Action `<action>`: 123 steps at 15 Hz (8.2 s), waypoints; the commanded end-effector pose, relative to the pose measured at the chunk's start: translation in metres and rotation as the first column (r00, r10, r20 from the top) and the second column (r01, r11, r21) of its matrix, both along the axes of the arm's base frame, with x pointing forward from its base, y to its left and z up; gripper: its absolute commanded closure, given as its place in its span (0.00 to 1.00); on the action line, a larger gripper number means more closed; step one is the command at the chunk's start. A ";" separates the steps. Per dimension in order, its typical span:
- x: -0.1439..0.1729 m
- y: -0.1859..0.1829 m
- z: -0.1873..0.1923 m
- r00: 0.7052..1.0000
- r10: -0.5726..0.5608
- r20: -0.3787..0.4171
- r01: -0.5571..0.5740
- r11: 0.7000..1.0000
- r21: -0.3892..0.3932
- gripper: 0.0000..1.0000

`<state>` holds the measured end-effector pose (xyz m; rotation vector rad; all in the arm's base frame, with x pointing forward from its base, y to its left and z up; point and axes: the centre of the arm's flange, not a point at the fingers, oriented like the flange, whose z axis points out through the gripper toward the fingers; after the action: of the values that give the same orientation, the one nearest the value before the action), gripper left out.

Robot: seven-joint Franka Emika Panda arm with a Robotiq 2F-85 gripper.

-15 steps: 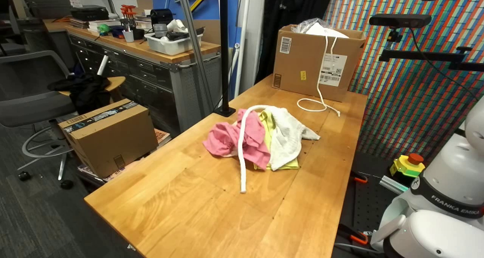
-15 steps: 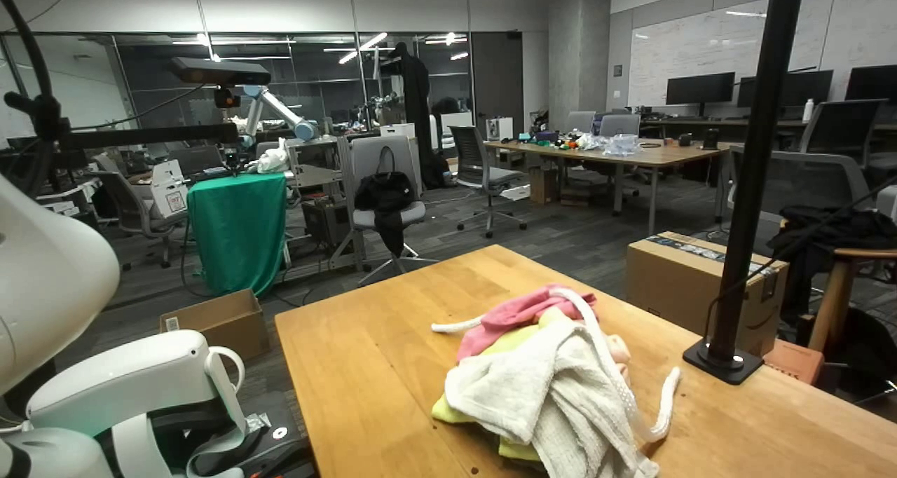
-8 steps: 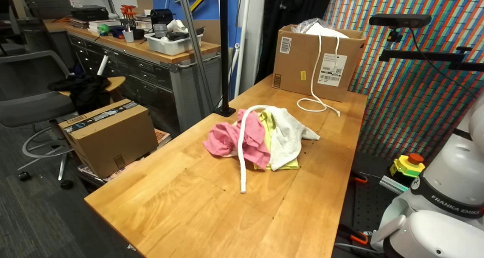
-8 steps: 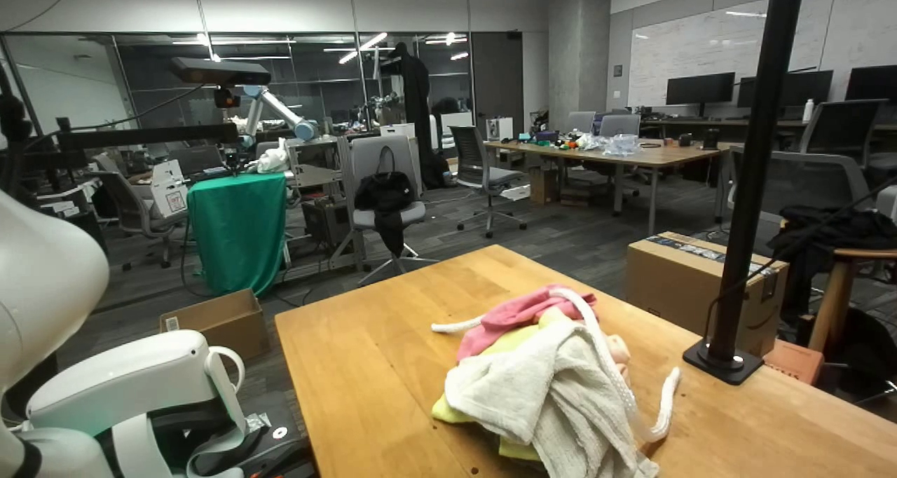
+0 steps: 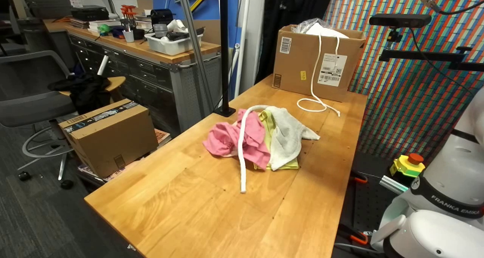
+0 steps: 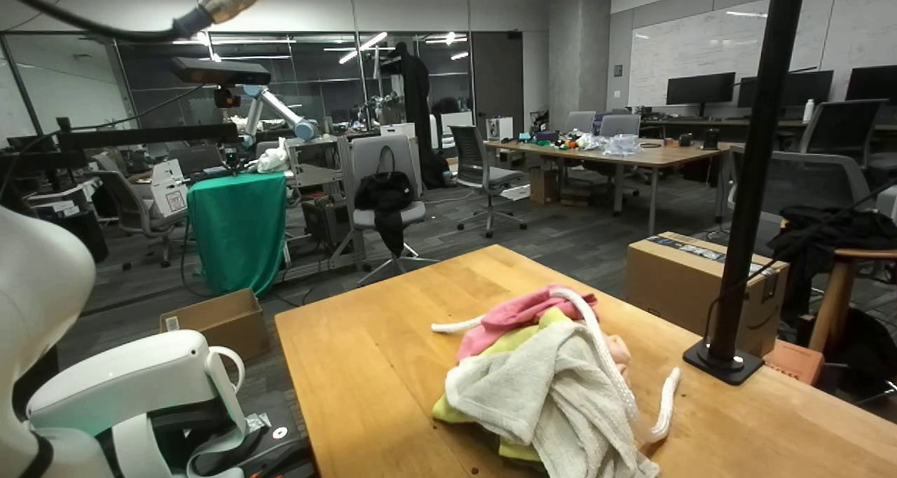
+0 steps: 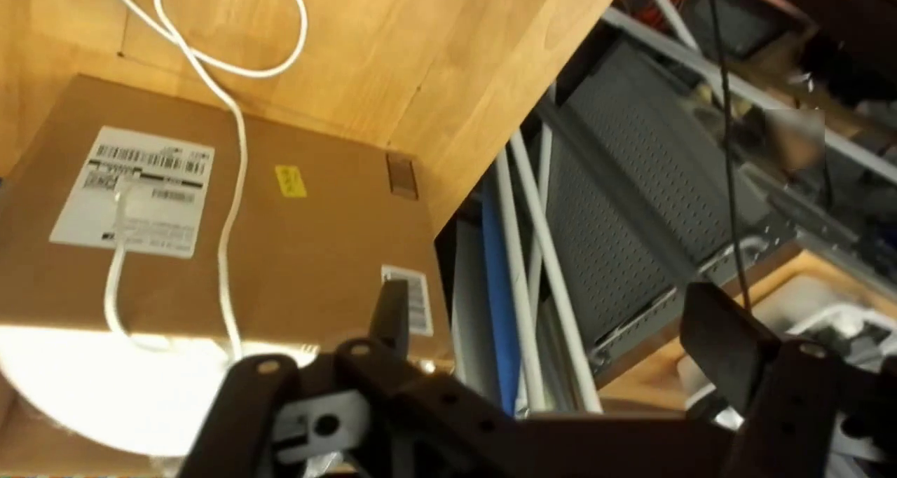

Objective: Separate the clothes and ropes

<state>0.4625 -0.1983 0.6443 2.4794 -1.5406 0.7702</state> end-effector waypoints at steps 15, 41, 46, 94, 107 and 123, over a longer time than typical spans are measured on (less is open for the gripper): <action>-0.023 0.109 -0.249 0.746 0.569 -0.345 -0.492 0.821 0.290 0.00; -0.013 0.140 -0.360 0.580 0.732 -0.357 -0.625 0.681 0.382 0.51; -0.019 0.143 -0.352 0.569 0.743 -0.352 -0.636 0.670 0.384 0.89; 0.002 0.584 -0.054 -0.149 0.847 -0.511 -0.937 0.044 0.346 0.96; 0.109 0.591 -0.139 0.035 0.913 -0.407 -0.931 0.177 0.319 0.96; 0.132 0.548 -0.170 0.173 0.882 -0.439 -0.929 0.295 0.226 0.07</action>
<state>0.5985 0.3698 0.4687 3.0226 0.4239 0.1205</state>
